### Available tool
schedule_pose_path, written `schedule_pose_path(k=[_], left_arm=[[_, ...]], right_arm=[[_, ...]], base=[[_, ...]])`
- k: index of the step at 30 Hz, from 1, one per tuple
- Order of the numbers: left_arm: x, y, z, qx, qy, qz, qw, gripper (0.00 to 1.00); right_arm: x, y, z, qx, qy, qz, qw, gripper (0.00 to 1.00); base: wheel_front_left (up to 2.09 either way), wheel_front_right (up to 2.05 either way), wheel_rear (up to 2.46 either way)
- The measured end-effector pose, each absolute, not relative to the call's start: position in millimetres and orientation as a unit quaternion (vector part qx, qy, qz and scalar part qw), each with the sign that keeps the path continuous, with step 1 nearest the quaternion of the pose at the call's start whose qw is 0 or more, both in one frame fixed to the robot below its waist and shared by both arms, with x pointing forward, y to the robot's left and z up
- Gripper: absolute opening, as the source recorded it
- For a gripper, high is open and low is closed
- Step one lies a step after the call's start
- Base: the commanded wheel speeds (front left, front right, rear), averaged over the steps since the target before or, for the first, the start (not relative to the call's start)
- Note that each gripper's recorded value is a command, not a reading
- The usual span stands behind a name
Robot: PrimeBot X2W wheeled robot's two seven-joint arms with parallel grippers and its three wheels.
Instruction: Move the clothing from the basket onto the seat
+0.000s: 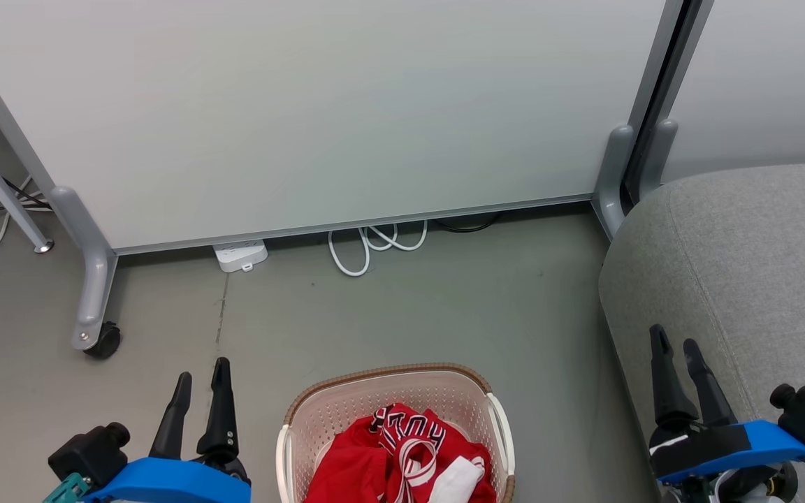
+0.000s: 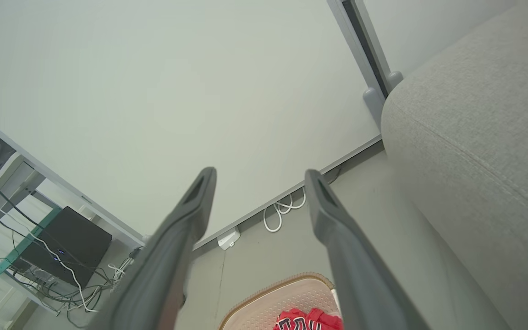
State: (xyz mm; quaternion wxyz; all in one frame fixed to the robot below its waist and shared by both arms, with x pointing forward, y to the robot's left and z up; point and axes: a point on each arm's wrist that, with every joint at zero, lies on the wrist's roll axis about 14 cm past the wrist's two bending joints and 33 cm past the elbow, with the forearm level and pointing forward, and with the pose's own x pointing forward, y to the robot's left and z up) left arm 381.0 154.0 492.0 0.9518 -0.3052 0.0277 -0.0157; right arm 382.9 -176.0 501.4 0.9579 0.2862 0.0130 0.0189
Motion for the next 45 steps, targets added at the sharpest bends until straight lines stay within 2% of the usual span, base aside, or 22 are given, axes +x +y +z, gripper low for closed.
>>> schedule_pose_path(k=[20,45], left_arm=[[383.4,148.8,501.6,-0.215,0.001,-0.032,0.976,1.00],[382.2,142.6,510.0,-0.141,-0.027,-0.043,0.989,1.00]], right_arm=[[383.8,-175.0,508.3,0.180,-0.003,0.029,0.983,1.00],[379.4,-177.2,511.4,0.081,-0.013,0.033,0.996,1.00]], base=[[0.00,0.00,0.00],[0.00,0.00,0.00]])
